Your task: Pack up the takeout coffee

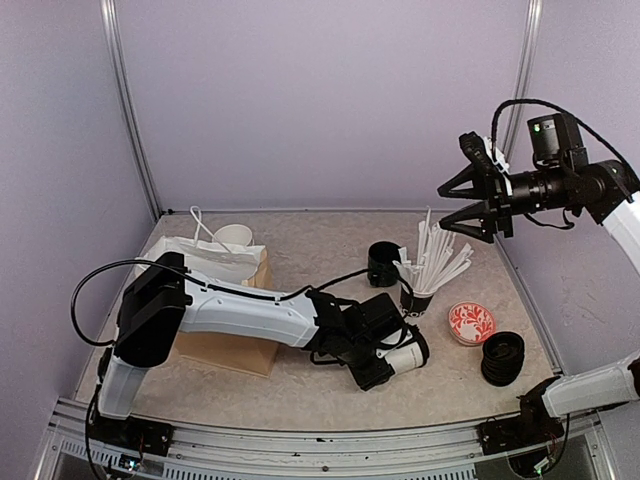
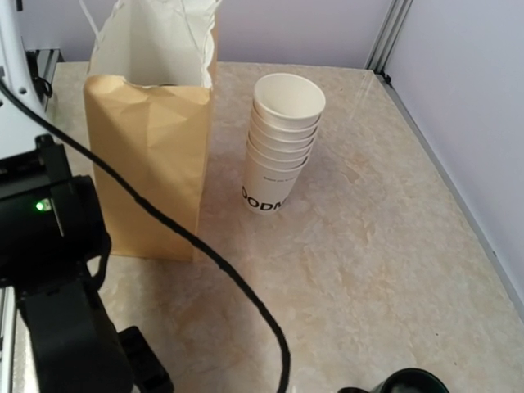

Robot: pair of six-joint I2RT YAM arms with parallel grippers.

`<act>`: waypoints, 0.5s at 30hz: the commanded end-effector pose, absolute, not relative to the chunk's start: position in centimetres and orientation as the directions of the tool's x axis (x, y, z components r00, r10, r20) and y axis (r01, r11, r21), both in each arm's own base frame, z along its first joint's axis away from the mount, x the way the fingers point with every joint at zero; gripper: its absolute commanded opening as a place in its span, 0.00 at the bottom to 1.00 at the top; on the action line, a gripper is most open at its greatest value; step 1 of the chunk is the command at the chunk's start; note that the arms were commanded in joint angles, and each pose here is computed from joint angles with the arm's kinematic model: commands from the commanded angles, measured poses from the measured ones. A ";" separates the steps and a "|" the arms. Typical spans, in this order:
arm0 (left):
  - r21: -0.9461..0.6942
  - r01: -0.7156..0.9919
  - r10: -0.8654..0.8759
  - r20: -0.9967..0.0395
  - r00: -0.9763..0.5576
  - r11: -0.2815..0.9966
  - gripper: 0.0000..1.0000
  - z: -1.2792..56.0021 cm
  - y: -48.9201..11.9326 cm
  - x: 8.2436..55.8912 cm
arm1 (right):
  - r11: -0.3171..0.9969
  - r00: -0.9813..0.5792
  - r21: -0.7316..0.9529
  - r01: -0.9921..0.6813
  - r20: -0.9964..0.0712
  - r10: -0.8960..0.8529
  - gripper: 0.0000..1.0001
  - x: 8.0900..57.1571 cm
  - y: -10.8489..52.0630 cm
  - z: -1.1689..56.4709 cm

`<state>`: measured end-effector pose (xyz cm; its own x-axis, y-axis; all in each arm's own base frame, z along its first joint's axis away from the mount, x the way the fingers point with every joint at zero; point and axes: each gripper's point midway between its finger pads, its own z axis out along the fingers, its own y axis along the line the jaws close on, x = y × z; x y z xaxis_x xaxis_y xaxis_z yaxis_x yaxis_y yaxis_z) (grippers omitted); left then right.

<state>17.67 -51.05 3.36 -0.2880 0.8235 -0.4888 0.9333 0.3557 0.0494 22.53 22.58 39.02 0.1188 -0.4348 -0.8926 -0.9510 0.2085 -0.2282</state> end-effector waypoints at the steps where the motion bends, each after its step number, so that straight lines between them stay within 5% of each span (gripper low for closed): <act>1: 0.046 0.957 0.831 -0.510 -0.223 0.285 0.56 5.6 -50.5 15.6 | 0.235 0.096 -0.214 -0.948 -0.897 -0.432 0.67 22.9 22.4 39.4; 10: 0.092 0.964 0.696 -0.710 -0.113 0.250 0.59 13.4 -49.1 10.5 | 0.175 0.040 -0.128 -0.976 -0.900 -0.434 0.70 21.3 22.6 38.9; 15: 0.195 0.910 0.566 -0.823 -0.050 0.365 0.61 17.9 -47.7 11.7 | 0.042 0.029 -0.051 -0.998 -0.909 -0.416 0.75 18.6 23.0 37.7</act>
<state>9.24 -47.50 13.38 -0.0940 0.7099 -0.6980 0.9648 0.2378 0.1120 21.60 22.93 38.27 0.0424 -0.4401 -0.8969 -0.9789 0.1611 -0.1254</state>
